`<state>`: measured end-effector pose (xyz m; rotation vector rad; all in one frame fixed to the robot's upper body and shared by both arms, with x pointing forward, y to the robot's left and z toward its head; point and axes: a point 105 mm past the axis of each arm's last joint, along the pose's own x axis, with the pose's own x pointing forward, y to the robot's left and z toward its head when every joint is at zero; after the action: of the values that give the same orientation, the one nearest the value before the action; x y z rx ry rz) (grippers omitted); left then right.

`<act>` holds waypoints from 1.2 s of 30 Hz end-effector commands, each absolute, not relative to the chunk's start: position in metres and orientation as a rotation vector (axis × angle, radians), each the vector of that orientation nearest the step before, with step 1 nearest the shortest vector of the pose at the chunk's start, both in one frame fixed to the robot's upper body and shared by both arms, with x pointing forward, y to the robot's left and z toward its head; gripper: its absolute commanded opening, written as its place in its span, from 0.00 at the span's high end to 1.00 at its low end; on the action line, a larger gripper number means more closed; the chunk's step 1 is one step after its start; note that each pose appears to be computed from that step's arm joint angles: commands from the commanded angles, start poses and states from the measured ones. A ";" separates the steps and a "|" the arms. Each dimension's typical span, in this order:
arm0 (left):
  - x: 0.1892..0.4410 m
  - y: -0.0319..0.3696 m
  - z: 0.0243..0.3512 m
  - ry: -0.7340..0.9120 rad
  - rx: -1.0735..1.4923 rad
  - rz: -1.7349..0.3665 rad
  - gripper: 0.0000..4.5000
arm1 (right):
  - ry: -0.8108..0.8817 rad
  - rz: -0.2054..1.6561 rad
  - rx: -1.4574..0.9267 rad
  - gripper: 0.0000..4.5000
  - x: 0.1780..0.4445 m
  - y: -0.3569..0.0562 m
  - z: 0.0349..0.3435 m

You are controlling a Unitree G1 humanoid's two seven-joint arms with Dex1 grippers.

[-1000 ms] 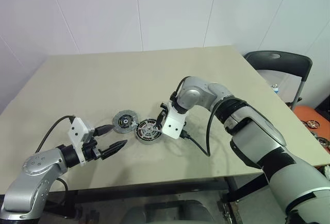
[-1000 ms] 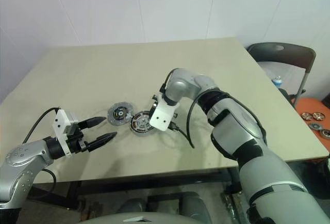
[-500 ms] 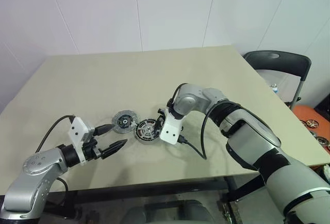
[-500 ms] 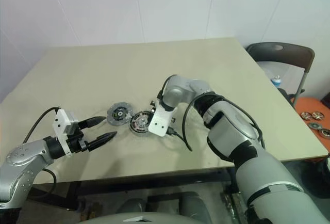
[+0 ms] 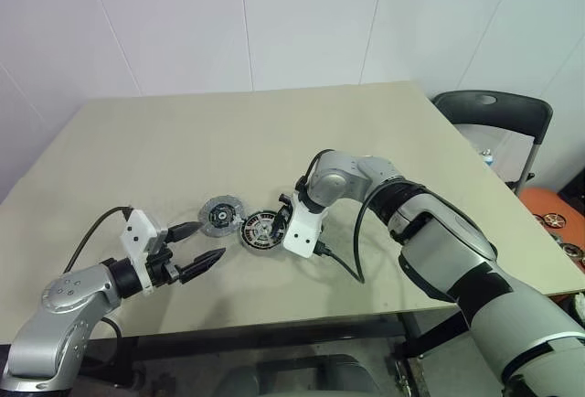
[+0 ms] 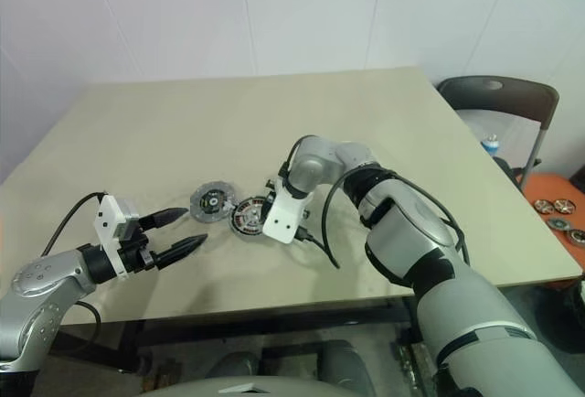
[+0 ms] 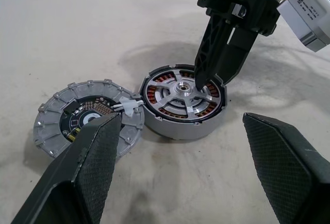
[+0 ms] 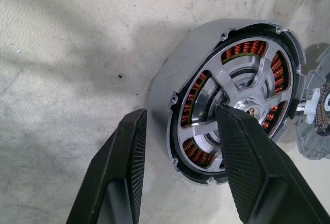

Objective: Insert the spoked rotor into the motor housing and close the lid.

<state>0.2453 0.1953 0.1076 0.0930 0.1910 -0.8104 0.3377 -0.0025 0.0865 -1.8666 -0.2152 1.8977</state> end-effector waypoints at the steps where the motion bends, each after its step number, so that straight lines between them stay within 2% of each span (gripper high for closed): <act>1: 0.249 0.197 0.121 0.134 0.122 -0.803 0.11 | -0.256 1.900 -1.889 0.66 0.338 0.000 0.097; 5: 0.249 0.198 0.121 0.133 0.124 -0.802 0.11 | -0.269 1.880 -1.883 0.92 0.339 0.004 0.101; 13: 0.251 0.197 0.121 0.129 0.121 -0.802 0.11 | -0.246 1.878 -1.868 0.92 0.340 0.009 0.110; 17: 0.252 0.196 0.121 0.128 0.120 -0.805 0.11 | 0.008 1.893 -1.718 0.92 0.342 0.007 0.120; 21: 0.255 0.194 0.120 0.126 0.120 -0.810 0.11 | 0.407 1.900 -1.381 0.92 0.336 0.001 0.131; 25: 0.258 0.192 0.120 0.121 0.115 -0.817 0.11 | 0.593 1.809 -1.197 0.92 0.338 0.000 0.138; 30: 0.261 0.188 0.117 0.116 0.110 -0.825 0.11 | 0.809 1.739 -0.982 0.92 0.325 0.000 0.144; 36: 0.265 0.183 0.116 0.106 0.105 -0.828 0.11 | 0.968 1.643 -0.931 0.92 0.318 -0.015 0.140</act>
<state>0.2621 0.1843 0.1078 0.0807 0.1448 -0.8307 0.3173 -0.0173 0.1232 -0.9108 0.9962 1.6580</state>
